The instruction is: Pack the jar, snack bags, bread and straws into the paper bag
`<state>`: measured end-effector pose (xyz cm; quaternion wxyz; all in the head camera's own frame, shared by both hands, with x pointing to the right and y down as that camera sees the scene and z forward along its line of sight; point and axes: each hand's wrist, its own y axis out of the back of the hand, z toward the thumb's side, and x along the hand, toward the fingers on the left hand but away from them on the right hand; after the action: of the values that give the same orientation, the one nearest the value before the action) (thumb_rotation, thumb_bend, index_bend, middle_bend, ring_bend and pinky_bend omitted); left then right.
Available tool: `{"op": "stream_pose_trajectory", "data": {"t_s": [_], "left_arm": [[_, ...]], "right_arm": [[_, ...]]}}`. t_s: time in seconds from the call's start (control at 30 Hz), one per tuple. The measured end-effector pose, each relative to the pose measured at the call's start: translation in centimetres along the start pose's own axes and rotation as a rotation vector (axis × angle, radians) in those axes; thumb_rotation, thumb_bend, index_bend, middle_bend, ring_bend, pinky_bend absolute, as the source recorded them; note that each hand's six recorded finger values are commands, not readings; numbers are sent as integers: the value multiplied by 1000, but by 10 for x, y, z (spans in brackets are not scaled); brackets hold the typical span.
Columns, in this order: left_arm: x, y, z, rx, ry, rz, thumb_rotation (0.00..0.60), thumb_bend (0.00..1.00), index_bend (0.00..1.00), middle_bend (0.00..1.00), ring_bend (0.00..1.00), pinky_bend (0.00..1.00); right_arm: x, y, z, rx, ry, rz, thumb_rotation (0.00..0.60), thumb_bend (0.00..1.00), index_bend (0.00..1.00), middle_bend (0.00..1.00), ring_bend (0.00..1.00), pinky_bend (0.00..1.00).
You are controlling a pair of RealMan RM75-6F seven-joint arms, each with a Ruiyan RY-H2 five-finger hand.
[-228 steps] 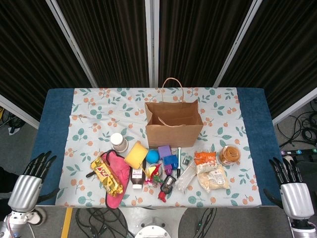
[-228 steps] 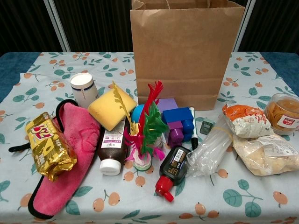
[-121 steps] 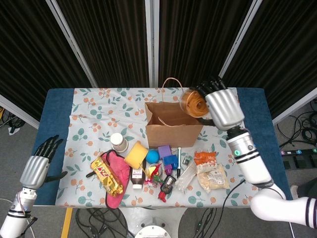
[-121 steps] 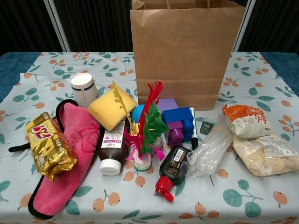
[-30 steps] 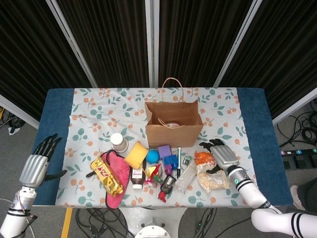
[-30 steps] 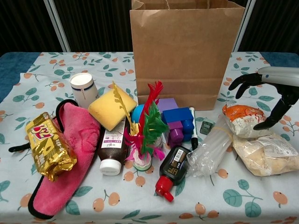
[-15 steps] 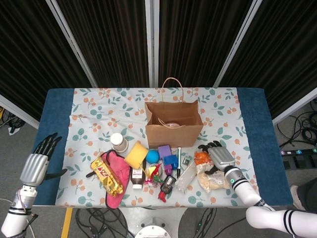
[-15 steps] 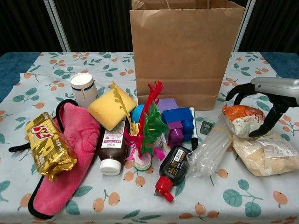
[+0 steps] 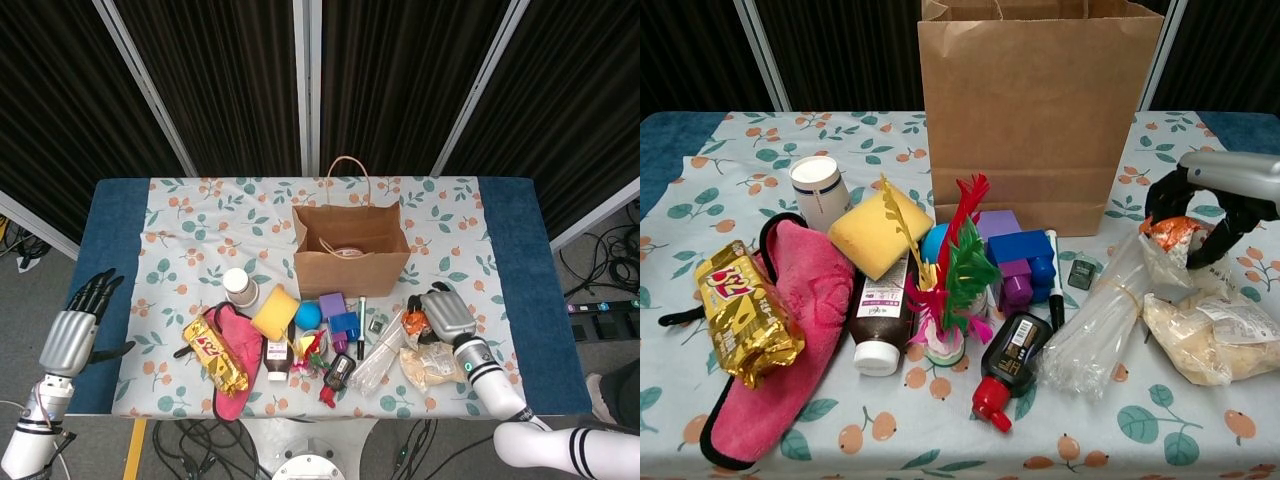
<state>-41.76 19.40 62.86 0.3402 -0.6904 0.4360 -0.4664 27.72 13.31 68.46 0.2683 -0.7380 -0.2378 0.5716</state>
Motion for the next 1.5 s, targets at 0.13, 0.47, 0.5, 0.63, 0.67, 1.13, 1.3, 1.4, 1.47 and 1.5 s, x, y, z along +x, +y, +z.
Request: {"op": "stream_pose_trajectory", "data": {"t_s": [0.13, 0.47, 0.5, 0.63, 0.67, 1.13, 1.3, 1.4, 1.47, 1.5], "left_arm": [[0, -1, 1, -1, -1, -3, 600, 15, 84, 130, 34, 156], [1, -2, 3, -6, -8, -5, 600, 16, 84, 130, 34, 155], [1, -2, 4, -6, -10, -5, 600, 16, 84, 130, 34, 156], [2, -2, 7, -8, -18, -4, 600, 15, 84, 130, 34, 155], [2, -2, 7, -7, -18, -4, 600, 15, 84, 130, 34, 155], [4, 3, -5, -4, 13, 13, 600, 16, 84, 130, 34, 155], [4, 6, -10, -5, 24, 22, 600, 16, 84, 130, 34, 155], [5, 6, -10, -6, 24, 22, 600, 16, 84, 130, 34, 156], [5, 5, -10, -7, 23, 20, 600, 16, 84, 130, 34, 155], [5, 4, -10, -8, 22, 19, 600, 16, 84, 130, 34, 156]], "right_arm": [[10, 26, 4, 1, 13, -86, 600, 176, 493, 473, 349, 148], [52, 114, 19, -4, 65, -308, 600, 176, 492, 473, 349, 150], [55, 125, 22, -5, 74, -336, 600, 176, 493, 473, 349, 152], [62, 168, 40, -19, 116, -451, 600, 178, 493, 473, 349, 160], [62, 181, 47, -22, 130, -483, 600, 179, 493, 473, 349, 162], [2, 209, 113, 28, 146, -599, 600, 181, 503, 465, 348, 165], [-21, 199, 117, 56, 105, -593, 600, 147, 430, 416, 290, 133], [-26, 193, 117, 54, 102, -554, 600, 33, 304, 333, 202, 63], [-27, 190, 118, 51, 113, -528, 600, 0, 229, 292, 159, 26], [-26, 190, 118, 47, 118, -521, 600, 0, 207, 281, 150, 16]]}}
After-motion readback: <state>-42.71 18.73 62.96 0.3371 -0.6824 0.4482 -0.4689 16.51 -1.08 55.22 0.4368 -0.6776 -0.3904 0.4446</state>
